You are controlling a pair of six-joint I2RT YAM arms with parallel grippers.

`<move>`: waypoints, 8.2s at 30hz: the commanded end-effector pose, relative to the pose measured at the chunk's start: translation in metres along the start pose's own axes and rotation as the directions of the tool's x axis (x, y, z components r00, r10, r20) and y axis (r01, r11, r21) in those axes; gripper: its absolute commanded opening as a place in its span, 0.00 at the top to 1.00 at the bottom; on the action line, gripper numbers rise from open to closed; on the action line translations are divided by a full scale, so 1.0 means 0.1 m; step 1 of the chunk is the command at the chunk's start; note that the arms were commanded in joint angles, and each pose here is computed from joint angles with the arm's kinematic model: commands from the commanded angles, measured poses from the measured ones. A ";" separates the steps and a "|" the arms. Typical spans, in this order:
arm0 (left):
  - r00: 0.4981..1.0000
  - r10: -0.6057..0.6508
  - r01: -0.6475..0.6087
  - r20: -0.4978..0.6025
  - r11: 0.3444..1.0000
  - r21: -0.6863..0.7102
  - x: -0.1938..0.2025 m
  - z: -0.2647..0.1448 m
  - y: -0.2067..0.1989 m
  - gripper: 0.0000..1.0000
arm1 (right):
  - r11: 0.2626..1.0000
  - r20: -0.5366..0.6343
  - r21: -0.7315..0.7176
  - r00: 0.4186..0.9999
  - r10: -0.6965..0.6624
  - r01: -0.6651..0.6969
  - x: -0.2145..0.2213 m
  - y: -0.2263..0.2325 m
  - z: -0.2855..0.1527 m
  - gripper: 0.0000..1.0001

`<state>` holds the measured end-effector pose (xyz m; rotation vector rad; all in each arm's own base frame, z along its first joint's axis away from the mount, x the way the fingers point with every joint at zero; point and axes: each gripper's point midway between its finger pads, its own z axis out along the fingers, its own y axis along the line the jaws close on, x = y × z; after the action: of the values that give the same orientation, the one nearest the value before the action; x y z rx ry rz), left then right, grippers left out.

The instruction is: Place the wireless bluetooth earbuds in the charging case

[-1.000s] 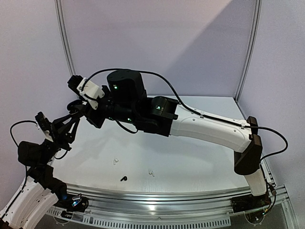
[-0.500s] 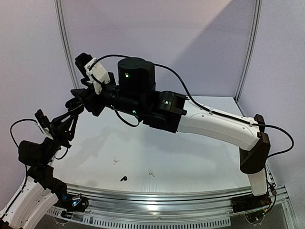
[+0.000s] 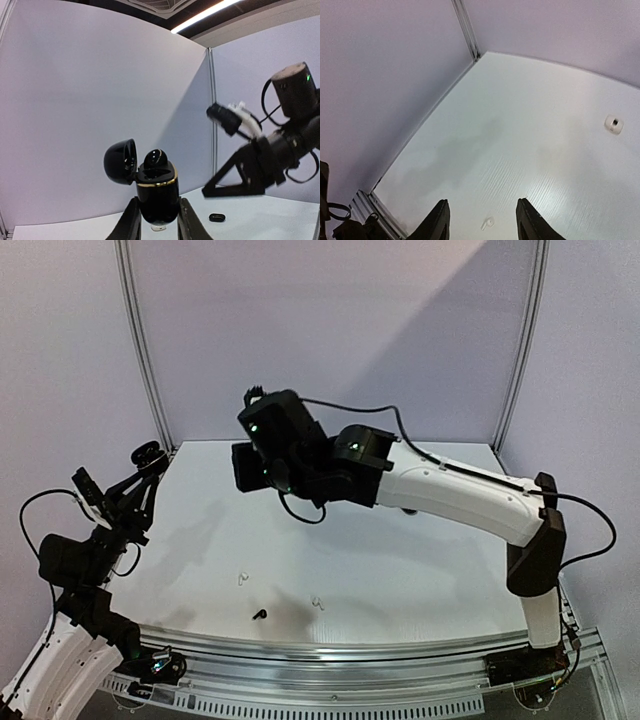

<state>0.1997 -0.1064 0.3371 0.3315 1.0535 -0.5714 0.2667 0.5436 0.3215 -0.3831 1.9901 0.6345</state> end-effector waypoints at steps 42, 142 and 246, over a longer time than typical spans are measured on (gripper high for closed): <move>0.998 0.014 -0.015 -0.053 1.000 -0.019 0.19 -0.07 0.04 1.00 | 0.995 -0.740 0.062 0.673 -0.009 0.082 3.27 -0.18 0.37 0.88; 0.999 -0.001 0.001 -0.054 1.000 0.001 0.19 -0.07 0.00 1.00 | 0.953 -0.770 0.234 0.635 0.061 0.192 3.39 -0.43 0.18 0.75; 0.993 0.088 -0.096 0.075 0.991 0.098 -0.16 -0.08 -0.26 1.00 | 0.813 0.365 -0.540 0.931 -0.008 0.219 -0.11 1.75 -0.18 1.00</move>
<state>0.1787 -0.1198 0.3390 0.4535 0.9660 -0.5362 0.1711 0.6735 0.3995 -0.6785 1.3638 1.1723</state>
